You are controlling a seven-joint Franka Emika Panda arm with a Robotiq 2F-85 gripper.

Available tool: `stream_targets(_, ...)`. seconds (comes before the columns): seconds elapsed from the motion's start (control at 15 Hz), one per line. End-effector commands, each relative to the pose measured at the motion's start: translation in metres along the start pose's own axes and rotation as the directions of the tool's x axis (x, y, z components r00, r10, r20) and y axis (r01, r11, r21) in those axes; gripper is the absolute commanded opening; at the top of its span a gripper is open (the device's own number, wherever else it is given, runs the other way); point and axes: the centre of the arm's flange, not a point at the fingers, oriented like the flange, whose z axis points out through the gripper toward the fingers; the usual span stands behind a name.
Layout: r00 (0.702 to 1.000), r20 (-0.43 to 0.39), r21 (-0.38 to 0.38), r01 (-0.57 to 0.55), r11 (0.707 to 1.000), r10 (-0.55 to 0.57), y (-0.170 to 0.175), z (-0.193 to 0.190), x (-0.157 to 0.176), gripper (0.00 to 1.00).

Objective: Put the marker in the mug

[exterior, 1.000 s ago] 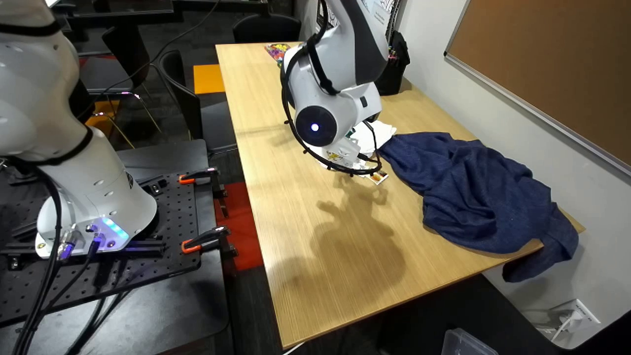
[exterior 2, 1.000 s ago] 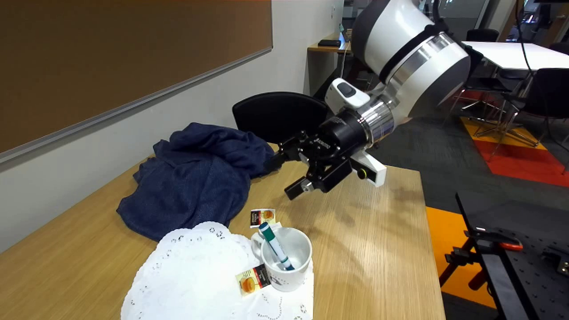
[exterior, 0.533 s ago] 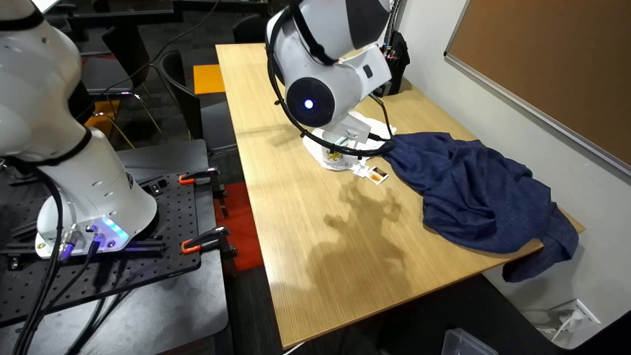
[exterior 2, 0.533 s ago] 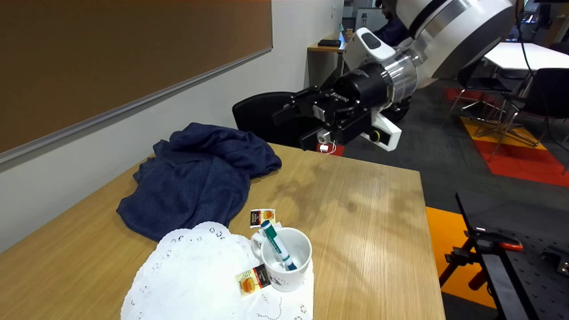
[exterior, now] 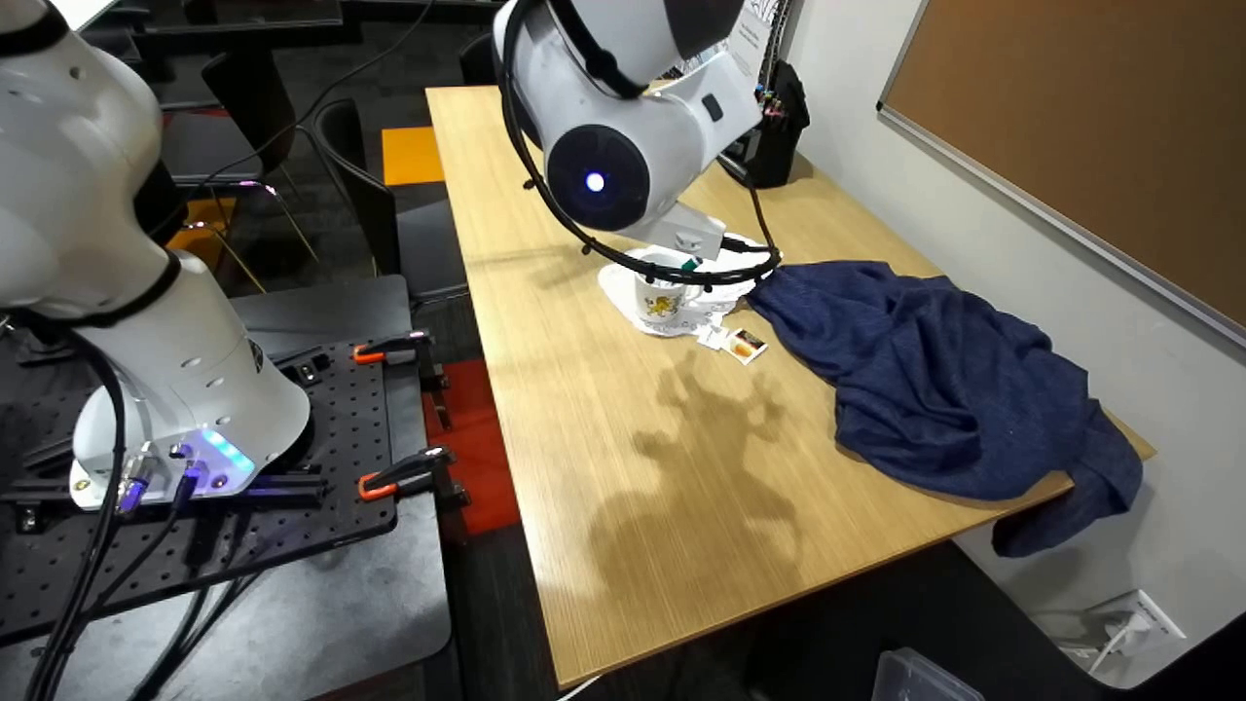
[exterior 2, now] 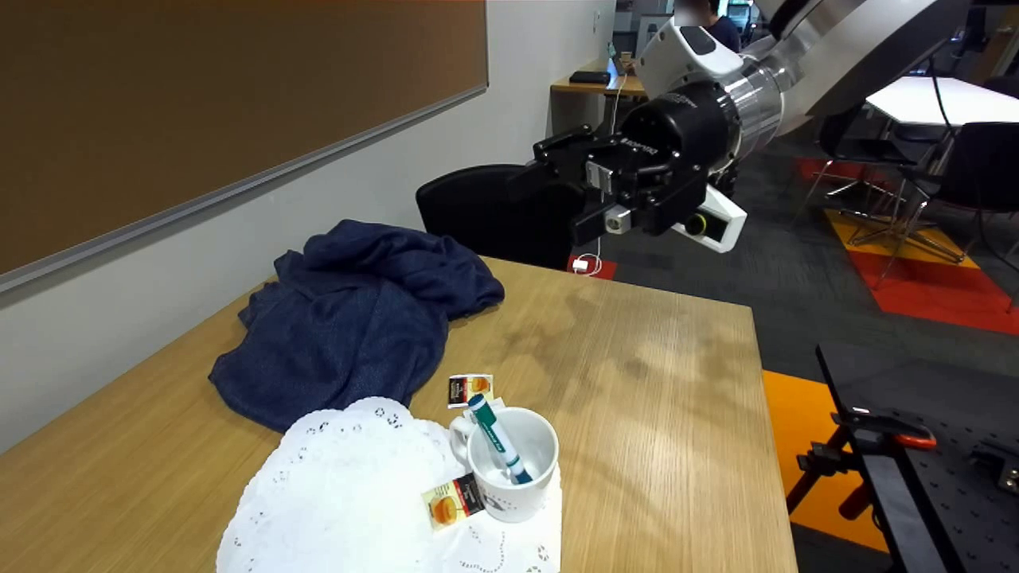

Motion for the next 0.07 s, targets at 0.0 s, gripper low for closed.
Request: stream_targets(0.0,1.000,0.000,0.001,-0.001,1.000,0.001,-0.0003,0.0000,-0.0004,1.00)
